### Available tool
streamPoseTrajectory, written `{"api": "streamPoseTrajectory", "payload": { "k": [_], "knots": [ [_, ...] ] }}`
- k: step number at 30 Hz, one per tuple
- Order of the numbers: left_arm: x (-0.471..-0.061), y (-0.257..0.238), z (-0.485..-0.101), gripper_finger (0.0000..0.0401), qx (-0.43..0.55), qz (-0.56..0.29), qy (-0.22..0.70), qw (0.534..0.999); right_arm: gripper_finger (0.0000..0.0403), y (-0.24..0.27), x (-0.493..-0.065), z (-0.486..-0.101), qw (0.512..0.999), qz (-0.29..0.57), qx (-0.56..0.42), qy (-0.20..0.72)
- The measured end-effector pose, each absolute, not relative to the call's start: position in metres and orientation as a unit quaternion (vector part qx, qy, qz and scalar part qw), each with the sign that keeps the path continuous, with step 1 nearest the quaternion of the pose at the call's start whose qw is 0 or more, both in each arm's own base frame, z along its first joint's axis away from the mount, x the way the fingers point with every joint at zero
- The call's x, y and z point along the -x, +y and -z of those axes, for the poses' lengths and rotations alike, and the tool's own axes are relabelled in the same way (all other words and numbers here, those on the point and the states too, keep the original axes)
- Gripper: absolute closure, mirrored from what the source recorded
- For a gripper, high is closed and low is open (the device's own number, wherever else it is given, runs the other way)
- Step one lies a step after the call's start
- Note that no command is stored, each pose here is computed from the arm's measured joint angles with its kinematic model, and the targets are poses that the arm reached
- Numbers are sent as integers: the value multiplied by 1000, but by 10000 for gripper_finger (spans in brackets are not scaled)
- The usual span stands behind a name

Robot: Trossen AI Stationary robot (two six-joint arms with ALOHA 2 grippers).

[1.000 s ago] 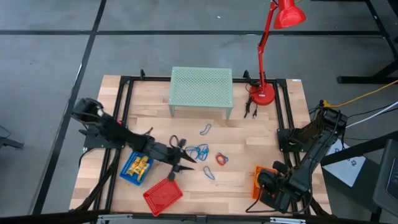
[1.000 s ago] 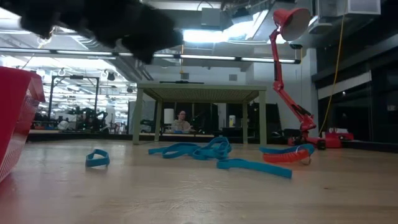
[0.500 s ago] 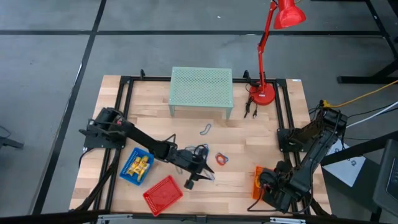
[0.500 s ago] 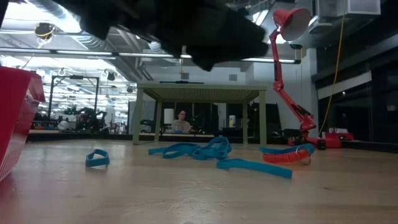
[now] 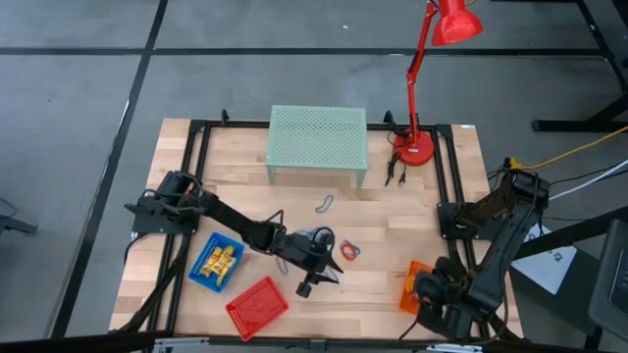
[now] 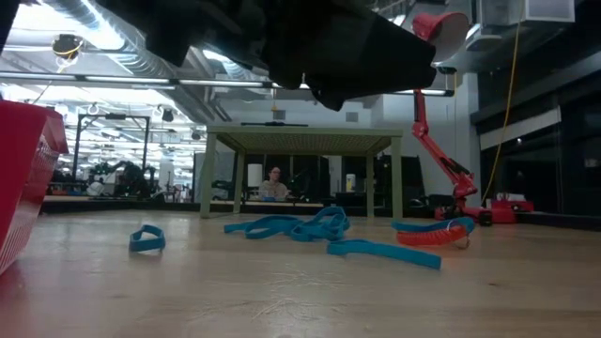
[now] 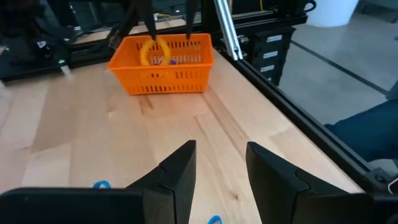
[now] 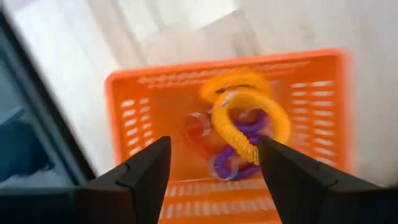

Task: Pick & Place Office Desk Supplies
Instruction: Put the yellow spring keychain into the orange bin, then put the orange spring keychain into the orange bin

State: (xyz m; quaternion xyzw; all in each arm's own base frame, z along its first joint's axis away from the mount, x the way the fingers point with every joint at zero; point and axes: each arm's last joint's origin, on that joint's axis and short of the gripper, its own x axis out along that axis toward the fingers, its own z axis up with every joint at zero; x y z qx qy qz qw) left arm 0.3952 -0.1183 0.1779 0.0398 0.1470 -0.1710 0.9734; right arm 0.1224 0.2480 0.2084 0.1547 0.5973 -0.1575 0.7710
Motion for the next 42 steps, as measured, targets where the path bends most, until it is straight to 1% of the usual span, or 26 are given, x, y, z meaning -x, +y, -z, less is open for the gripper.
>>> {"api": "streamPoseTrajectory", "payload": {
  "k": [2,5,7,9,11,13,15,17,18,19,21,24,28,33,42],
  "knots": [
    [-396,-116,-178,265,-34,173,148,973,163,246,-123,-215,770,178,-157,593],
    [-397,-114,-178,265,-33,177,148,973,163,247,-124,-221,774,179,-156,588],
    [-397,-113,-178,265,-32,175,148,973,163,242,-120,-221,752,214,-157,604],
    [-397,-113,-178,265,-33,175,147,973,163,243,-121,-221,752,208,-160,604],
    [-397,-113,-178,265,-32,175,146,973,163,240,-118,-221,741,235,-164,608],
    [-397,-113,-178,265,-30,176,148,973,163,245,-120,-221,747,213,-173,605],
    [-396,-113,-178,265,-30,181,149,972,163,243,-120,-222,746,229,-175,600],
    [-396,-113,-177,265,-29,182,152,971,163,247,-123,-222,760,203,-179,591],
    [-396,-113,-177,265,-29,182,152,971,163,247,-124,-223,763,202,-180,587],
    [-396,-113,-177,265,-30,182,153,971,163,246,-123,-223,762,208,-175,588],
    [-396,-113,-177,265,-29,181,155,971,163,248,-125,-222,765,192,-178,588],
    [-396,-113,-177,265,-29,181,155,971,163,243,-123,-222,752,213,-165,602],
    [-397,-111,-178,265,-22,174,152,973,163,243,-125,-225,777,202,-166,572],
    [-396,-104,-169,265,3,156,213,964,163,242,-127,-226,799,205,-157,544],
    [-393,-113,-168,265,-8,195,218,956,163,237,-137,-229,857,216,-132,448]
  ]
}}
